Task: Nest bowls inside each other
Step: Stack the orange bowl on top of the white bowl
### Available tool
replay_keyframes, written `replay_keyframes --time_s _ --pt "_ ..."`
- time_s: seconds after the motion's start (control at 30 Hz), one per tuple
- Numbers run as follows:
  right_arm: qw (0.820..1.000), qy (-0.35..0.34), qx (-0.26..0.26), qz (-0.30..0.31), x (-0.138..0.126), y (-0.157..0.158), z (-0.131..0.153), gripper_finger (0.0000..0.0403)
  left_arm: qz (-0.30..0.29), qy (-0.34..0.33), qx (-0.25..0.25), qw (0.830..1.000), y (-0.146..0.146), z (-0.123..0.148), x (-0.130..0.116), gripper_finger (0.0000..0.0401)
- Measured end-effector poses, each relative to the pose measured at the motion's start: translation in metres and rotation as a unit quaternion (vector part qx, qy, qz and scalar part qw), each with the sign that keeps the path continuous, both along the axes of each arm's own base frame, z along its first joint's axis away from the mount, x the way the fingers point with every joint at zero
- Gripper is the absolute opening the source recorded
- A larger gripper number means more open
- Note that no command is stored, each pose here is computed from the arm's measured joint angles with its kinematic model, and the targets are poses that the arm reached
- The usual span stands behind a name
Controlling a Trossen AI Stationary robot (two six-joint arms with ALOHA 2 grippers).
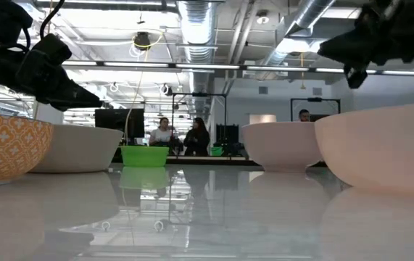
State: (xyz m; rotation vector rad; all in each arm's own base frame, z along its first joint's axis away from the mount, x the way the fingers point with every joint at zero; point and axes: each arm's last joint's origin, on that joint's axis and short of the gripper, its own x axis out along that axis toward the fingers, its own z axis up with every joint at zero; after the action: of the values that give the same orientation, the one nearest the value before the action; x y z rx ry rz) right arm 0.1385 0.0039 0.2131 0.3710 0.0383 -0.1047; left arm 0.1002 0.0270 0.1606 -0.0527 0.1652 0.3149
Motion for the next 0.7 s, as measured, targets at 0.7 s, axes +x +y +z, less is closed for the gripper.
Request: replay_keyframes --time_s 0.7 --pt "0.872 0.484 0.064 -0.018 0.103 0.053 0.074 0.0235 0.0 0.0 0.0 1.0 0.0 0.0 0.0 0.0158"
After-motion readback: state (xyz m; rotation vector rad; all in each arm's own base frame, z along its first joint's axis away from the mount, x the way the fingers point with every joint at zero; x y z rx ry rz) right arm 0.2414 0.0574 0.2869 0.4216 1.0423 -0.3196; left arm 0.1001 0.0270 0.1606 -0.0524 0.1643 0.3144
